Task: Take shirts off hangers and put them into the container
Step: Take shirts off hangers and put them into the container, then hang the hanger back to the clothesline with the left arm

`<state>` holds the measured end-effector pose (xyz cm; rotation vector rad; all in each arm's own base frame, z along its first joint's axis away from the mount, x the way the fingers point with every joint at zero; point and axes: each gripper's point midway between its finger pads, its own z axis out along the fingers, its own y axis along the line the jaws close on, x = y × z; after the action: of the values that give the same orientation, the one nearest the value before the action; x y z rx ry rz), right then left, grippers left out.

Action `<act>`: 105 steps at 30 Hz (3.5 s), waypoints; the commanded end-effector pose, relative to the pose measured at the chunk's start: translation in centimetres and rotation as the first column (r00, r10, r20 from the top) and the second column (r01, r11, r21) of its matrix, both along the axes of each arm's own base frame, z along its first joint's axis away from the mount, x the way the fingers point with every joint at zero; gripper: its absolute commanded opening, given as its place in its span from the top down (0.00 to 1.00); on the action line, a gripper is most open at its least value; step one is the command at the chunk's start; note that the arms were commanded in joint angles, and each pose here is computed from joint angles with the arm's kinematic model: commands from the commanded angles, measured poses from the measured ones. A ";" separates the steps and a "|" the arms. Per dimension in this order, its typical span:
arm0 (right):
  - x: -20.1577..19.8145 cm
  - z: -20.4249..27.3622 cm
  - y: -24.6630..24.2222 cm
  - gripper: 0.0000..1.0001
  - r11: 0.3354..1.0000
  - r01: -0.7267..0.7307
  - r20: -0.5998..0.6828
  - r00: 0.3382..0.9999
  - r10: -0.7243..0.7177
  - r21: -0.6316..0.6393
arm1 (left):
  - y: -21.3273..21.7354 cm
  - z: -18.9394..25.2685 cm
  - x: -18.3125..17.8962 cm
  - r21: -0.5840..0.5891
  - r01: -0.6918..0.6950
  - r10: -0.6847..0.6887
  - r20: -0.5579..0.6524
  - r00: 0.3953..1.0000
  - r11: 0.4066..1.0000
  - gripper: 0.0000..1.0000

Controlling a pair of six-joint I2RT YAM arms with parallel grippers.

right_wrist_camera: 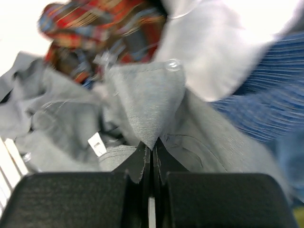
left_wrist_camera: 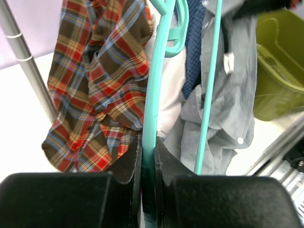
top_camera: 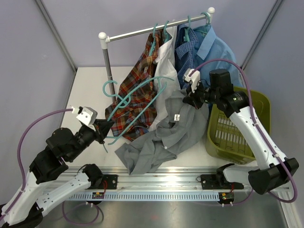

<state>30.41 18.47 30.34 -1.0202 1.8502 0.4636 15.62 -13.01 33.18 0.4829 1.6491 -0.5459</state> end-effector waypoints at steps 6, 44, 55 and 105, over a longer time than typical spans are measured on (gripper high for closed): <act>-1.6 -5.6 3.7 0.95 0.962 -0.271 -0.053 0.961 0.273 0.039 | 1.1 1.9 1.6 -0.056 -0.111 0.114 0.054 0.992 0.992 1.00; -9.3 4.0 0.0 0.17 0.921 -0.387 0.035 0.922 0.386 0.037 | 8.7 6.5 -2.5 0.145 -0.175 0.115 0.351 0.929 0.974 1.00; -7.9 1.0 -1.0 0.17 0.939 -0.285 -0.002 0.957 0.291 0.191 | 12.1 7.0 3.3 0.255 -0.566 0.485 0.317 0.815 0.784 1.00; -7.7 -5.4 -4.4 0.16 0.941 -0.158 -0.034 0.984 0.176 0.298 | 2.3 9.8 19.1 0.364 -0.872 0.683 0.546 0.485 0.328 1.00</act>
<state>22.39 14.34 24.26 -0.9664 1.7340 0.8611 35.72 -12.42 38.53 0.3573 1.5536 0.9102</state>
